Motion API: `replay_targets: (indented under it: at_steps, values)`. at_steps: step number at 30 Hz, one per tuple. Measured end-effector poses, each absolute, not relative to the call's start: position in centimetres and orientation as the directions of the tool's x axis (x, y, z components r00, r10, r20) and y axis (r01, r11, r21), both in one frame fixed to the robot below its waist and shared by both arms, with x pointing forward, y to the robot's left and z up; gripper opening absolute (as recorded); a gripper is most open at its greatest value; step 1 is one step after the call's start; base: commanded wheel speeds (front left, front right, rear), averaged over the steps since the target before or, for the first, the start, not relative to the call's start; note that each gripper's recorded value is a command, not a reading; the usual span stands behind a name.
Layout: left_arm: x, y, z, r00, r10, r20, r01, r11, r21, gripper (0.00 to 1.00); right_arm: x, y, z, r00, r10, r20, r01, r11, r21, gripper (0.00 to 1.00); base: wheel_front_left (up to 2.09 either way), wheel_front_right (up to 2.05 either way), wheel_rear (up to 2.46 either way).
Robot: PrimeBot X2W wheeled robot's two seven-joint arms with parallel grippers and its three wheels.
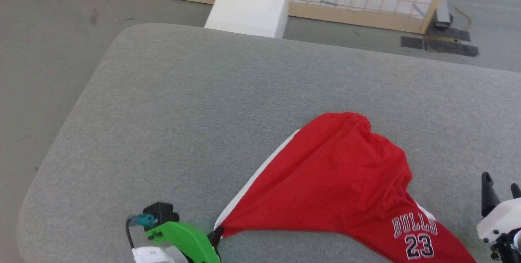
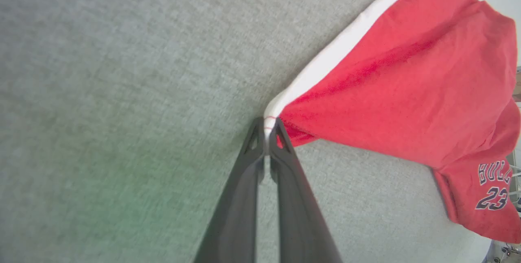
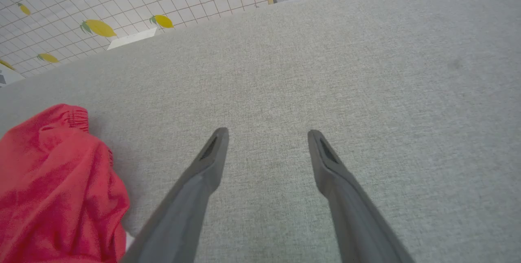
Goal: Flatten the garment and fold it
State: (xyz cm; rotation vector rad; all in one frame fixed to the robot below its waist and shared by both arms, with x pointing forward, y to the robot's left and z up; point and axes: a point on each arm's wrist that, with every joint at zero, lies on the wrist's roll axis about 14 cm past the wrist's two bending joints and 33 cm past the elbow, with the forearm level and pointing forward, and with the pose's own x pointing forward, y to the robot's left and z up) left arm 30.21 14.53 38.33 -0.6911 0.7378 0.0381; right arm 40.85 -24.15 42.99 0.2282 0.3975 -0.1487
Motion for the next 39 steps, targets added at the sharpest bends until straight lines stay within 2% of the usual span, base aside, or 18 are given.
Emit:
replay_targets:
  at_steps: [3, 4, 5, 11, 17, 18, 21, 26, 33, 36, 39]
  values:
    - [29.5, 15.4, 38.8, 0.766, -0.166, -0.621, -0.301, 0.761, -0.575, 0.0, 41.4, -23.0, 43.1, 0.914, -0.068, -0.399, 0.155, 0.97, 0.189, 1.0, 0.0, 0.0, 0.0]
    - [29.7, 15.9, 39.2, 0.782, -0.147, -0.605, -0.306, 0.755, -0.579, 0.31, 41.6, -22.7, 43.2, 0.915, -0.061, -0.399, 0.147, 0.971, 0.188, 1.0, 0.0, 0.0, 0.0]
    - [29.9, 16.4, 39.7, 0.8, -0.128, -0.586, -0.31, 0.748, -0.587, 1.0, 41.7, -22.4, 43.2, 0.916, -0.052, -0.398, 0.137, 0.973, 0.188, 1.0, 0.0, 0.0, 0.0]
    - [31.7, 20.8, 43.9, 0.919, 0.042, -0.393, -0.284, 0.76, -0.584, 1.0, 43.0, -19.7, 44.3, 0.925, 0.02, -0.379, 0.054, 0.981, 0.184, 1.0, 0.0, 0.0, 0.0]
    - [32.9, 23.7, 48.1, 0.98, 0.169, -0.105, -0.197, 0.898, -0.393, 1.0, 44.9, -13.9, 46.3, 0.915, 0.174, -0.365, -0.131, 0.982, 0.14, 1.0, 0.0, 0.0, 0.0]
    - [33.1, 23.9, 48.5, 0.982, 0.175, -0.067, -0.187, 0.922, -0.34, 1.0, 45.6, -11.2, 46.9, 0.894, 0.238, -0.379, -0.208, 0.971, 0.118, 1.0, 0.0, 0.0, 0.0]
    - [33.4, 23.9, 48.9, 0.984, 0.174, -0.041, -0.179, 0.941, -0.288, 1.0, 46.2, -8.0, 46.9, 0.85, 0.3, -0.434, -0.308, 0.95, 0.053, 1.0, 0.0, 0.0, 0.0]
    - [33.9, 23.8, 50.0, 0.981, 0.192, 0.011, -0.182, 0.945, -0.272, 1.0, 47.5, -4.9, 45.7, 0.777, 0.304, -0.551, -0.408, 0.91, -0.073, 1.0, 0.0, 0.0, 0.0]
    - [33.8, 24.7, 49.7, 0.973, 0.232, 0.012, -0.22, 0.936, -0.276, 1.0, 48.9, -4.5, 42.4, 0.682, 0.235, -0.693, -0.462, 0.872, -0.159, 1.0, 0.0, 0.0, 0.0]
    - [33.5, 25.1, 49.2, 0.969, 0.246, 0.002, -0.236, 0.931, -0.278, 1.0, 48.5, -4.6, 39.8, 0.612, 0.198, -0.766, -0.496, 0.85, -0.177, 1.0, 0.0, 0.0, 0.0]
    - [33.3, 25.6, 48.6, 0.964, 0.267, -0.016, -0.26, 0.924, -0.281, 1.0, 47.7, -3.4, 38.2, 0.557, 0.214, -0.802, -0.543, 0.825, -0.157, 1.0, 0.0, 0.0, 0.0]
